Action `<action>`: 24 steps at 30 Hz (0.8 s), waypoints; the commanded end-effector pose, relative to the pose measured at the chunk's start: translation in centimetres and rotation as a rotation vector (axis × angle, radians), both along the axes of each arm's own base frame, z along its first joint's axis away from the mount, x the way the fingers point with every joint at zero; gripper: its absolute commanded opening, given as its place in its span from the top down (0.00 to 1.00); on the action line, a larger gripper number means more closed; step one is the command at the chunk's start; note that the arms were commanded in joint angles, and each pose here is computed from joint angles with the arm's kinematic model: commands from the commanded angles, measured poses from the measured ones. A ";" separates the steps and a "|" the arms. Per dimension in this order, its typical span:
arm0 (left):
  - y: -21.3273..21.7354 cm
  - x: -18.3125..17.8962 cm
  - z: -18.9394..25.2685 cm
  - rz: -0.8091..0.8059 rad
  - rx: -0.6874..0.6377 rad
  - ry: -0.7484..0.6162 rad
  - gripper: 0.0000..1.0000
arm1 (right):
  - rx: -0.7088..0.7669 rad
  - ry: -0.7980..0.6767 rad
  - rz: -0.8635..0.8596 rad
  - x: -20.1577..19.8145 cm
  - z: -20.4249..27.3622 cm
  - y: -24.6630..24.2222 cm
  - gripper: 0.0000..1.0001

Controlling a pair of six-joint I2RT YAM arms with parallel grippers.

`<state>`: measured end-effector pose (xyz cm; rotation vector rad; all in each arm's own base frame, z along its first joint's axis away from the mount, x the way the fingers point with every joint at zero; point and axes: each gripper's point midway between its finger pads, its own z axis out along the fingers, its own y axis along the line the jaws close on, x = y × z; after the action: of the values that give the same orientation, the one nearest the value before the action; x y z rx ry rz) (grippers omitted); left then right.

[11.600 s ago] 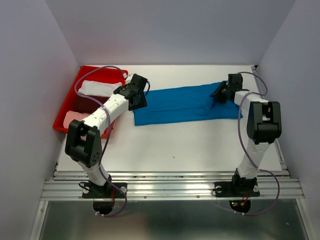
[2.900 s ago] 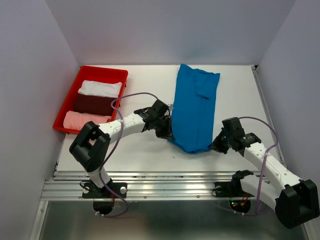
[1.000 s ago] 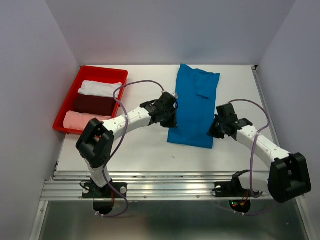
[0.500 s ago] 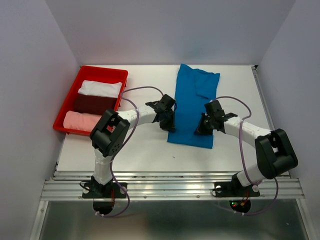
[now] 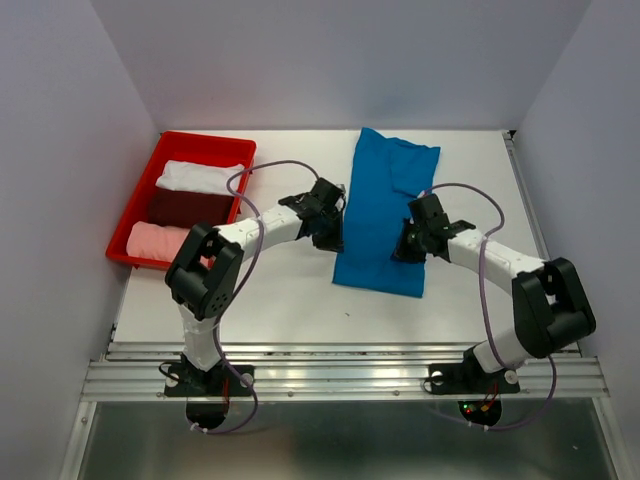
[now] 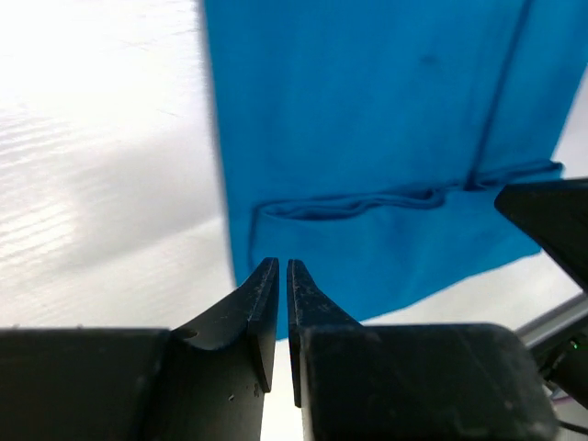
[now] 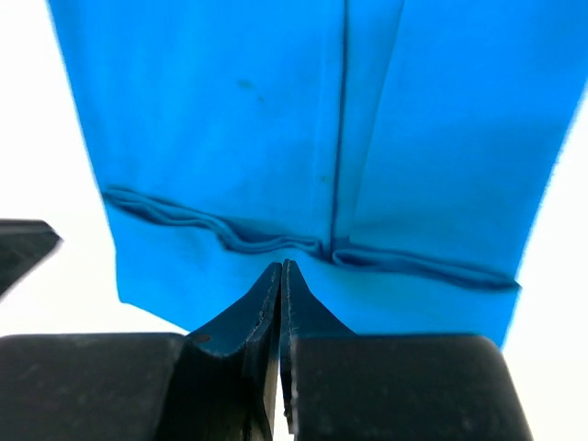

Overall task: Roll the t-shirts
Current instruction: Roll the T-shirt to the center of the board.

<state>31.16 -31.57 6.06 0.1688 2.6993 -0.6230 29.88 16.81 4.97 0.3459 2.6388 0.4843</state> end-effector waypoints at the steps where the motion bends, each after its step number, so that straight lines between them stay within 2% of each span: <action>1: -2.7 -1.6 4.1 -0.096 -0.074 -0.069 0.80 | -0.089 -0.119 -0.058 1.2 3.6 -2.1 0.94; 8: -4.9 -3.4 2.1 -0.166 -0.089 -0.027 0.80 | -0.142 -0.041 -0.112 -2.3 1.0 -4.3 0.93; 14: -2.8 -3.1 -2.6 -0.135 0.056 0.009 0.80 | -0.227 0.013 -0.132 -3.7 -1.7 -6.0 0.93; 24: 0.4 -2.9 -4.0 -0.072 0.167 0.012 0.80 | -0.247 0.021 -0.114 -3.8 -2.1 -6.2 0.93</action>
<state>28.12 -34.11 2.44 0.3236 2.7553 -0.5729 25.61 11.01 2.43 0.4374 2.6720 0.1491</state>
